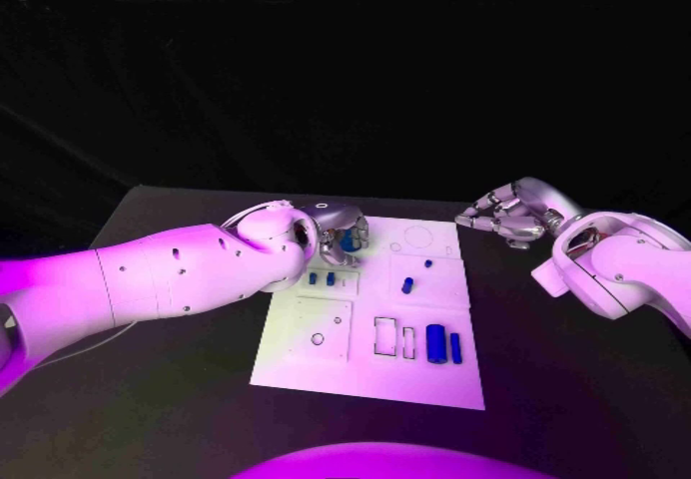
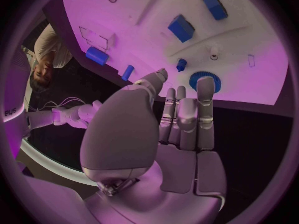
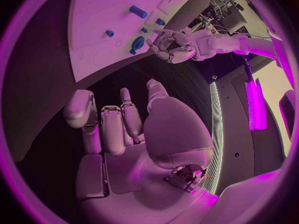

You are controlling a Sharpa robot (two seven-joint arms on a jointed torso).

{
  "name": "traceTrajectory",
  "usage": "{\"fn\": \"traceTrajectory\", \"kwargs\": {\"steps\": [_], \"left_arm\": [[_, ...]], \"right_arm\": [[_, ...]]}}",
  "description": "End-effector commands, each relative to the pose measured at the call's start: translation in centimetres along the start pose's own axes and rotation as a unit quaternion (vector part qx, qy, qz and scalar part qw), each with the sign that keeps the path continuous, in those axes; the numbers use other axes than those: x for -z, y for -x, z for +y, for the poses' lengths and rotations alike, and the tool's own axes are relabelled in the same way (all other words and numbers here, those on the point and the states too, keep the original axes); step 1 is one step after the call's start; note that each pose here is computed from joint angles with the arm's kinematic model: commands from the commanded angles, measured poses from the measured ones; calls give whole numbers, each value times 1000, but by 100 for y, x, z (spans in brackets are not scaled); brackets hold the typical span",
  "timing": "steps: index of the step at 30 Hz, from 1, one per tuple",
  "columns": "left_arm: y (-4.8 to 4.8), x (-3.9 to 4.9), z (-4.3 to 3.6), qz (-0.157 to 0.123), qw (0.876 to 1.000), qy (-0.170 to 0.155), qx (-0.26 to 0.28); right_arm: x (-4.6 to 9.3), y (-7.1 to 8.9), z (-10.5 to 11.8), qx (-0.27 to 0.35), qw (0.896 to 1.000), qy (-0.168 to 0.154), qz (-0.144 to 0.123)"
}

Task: Assemble the parts on the task board

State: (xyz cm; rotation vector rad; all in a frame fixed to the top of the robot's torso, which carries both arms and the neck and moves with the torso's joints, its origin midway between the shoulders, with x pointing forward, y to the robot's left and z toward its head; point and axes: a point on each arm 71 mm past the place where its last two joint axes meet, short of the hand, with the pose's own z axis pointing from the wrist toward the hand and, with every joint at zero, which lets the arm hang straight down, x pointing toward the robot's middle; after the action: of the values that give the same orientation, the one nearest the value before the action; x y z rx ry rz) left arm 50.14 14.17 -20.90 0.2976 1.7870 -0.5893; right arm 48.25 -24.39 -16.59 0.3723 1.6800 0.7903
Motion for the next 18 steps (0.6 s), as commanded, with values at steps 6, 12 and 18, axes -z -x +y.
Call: {"fn": "traceTrajectory", "kwargs": {"steps": [6,12,18], "left_arm": [[-81,-30,9,32,999,8,-29],[-107,-44,28,36,999,11,-29],[-118,-61,26,35,999,11,-29]], "right_arm": [[2,-5,10,0,1000,5,0],[4,-4,9,0,1000,5,0],[4,-7,12,0,1000,5,1]]}}
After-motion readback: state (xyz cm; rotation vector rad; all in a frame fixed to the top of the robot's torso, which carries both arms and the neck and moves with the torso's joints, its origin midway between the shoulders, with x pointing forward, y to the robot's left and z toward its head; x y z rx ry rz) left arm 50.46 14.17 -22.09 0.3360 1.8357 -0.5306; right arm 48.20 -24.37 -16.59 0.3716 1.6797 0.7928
